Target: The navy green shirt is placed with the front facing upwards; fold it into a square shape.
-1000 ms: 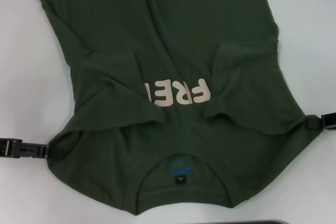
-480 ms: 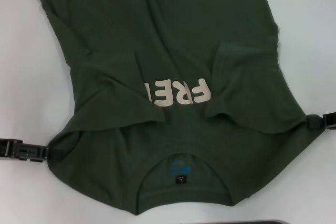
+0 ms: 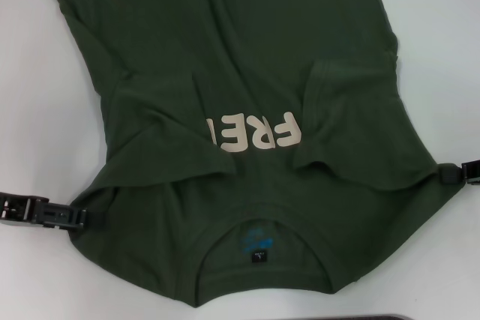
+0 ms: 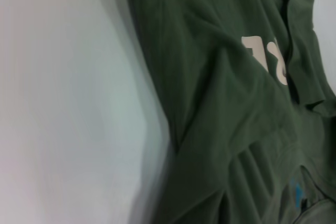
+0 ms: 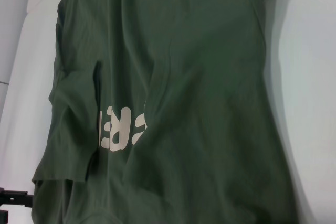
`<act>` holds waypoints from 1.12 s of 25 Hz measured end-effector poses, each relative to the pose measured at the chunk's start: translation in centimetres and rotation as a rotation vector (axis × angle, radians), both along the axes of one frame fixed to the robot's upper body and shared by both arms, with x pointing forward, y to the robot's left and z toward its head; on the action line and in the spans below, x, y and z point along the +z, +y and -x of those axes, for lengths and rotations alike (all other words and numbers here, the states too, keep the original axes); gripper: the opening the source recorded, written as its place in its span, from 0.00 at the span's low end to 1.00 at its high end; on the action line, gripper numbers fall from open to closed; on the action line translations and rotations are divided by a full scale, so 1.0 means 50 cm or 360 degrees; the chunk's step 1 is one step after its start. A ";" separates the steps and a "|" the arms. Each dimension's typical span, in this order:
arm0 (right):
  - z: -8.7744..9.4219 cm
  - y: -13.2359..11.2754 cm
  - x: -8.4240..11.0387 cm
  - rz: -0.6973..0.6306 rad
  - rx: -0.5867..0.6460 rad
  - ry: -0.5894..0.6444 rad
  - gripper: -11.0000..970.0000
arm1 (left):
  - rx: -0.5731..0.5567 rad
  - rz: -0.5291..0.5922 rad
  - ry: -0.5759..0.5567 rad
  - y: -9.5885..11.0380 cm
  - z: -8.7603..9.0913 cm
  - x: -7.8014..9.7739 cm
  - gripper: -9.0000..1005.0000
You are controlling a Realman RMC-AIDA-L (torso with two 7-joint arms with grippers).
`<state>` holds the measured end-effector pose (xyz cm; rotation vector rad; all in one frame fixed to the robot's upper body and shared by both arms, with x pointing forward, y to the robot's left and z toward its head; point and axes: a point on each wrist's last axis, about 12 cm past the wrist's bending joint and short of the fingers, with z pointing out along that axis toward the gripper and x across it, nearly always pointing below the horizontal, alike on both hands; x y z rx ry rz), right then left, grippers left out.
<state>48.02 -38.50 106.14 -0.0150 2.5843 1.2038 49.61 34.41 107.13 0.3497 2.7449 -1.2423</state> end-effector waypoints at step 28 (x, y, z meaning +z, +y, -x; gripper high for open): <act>-0.002 -0.001 -0.001 0.0010 -0.0011 -0.0005 0.05 | -0.0046 0.0051 -0.0128 -0.020 -0.026 0.023 0.87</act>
